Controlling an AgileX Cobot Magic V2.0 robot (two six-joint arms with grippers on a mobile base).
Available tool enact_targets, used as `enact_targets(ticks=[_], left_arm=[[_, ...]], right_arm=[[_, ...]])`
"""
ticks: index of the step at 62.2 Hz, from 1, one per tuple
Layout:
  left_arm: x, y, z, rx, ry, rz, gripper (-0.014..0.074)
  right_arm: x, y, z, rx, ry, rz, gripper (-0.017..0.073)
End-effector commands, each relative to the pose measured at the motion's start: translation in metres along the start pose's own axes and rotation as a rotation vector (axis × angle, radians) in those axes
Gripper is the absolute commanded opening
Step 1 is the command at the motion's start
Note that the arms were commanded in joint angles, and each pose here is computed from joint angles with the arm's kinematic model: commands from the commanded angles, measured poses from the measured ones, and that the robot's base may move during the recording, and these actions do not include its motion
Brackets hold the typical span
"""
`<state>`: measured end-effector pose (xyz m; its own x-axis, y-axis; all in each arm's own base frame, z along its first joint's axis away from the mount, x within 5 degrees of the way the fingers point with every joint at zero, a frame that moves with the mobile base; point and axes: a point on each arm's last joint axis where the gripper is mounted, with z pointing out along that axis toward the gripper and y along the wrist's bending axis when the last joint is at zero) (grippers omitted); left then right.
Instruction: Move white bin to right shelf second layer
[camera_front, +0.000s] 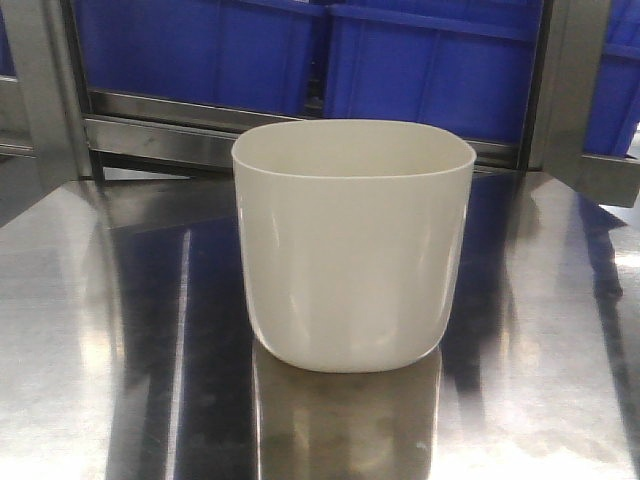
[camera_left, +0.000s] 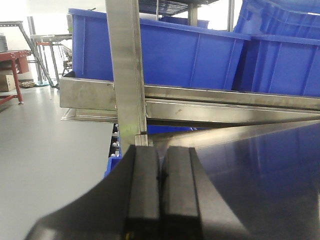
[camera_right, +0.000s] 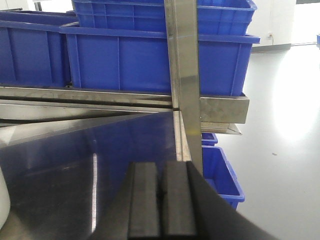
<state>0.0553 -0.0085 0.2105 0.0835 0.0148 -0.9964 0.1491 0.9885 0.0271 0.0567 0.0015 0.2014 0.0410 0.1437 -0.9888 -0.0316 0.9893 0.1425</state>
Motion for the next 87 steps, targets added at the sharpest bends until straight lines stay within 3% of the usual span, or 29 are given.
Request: enact_targets(ticks=[1,87], left_arm=[[0.0026,0.0004,-0.0005,-0.006,-0.067,-0.013,0.0085],[0.0026,0.0004,-0.0005,-0.006,-0.067,-0.013,0.0085]], right_arm=[[-0.0152,0.0017,-0.0028,-0.011,-0.128,-0.011,0.0048],[-0.016,0.0017,-0.0029,-0.01,-0.137,-0.011,0.0048]])
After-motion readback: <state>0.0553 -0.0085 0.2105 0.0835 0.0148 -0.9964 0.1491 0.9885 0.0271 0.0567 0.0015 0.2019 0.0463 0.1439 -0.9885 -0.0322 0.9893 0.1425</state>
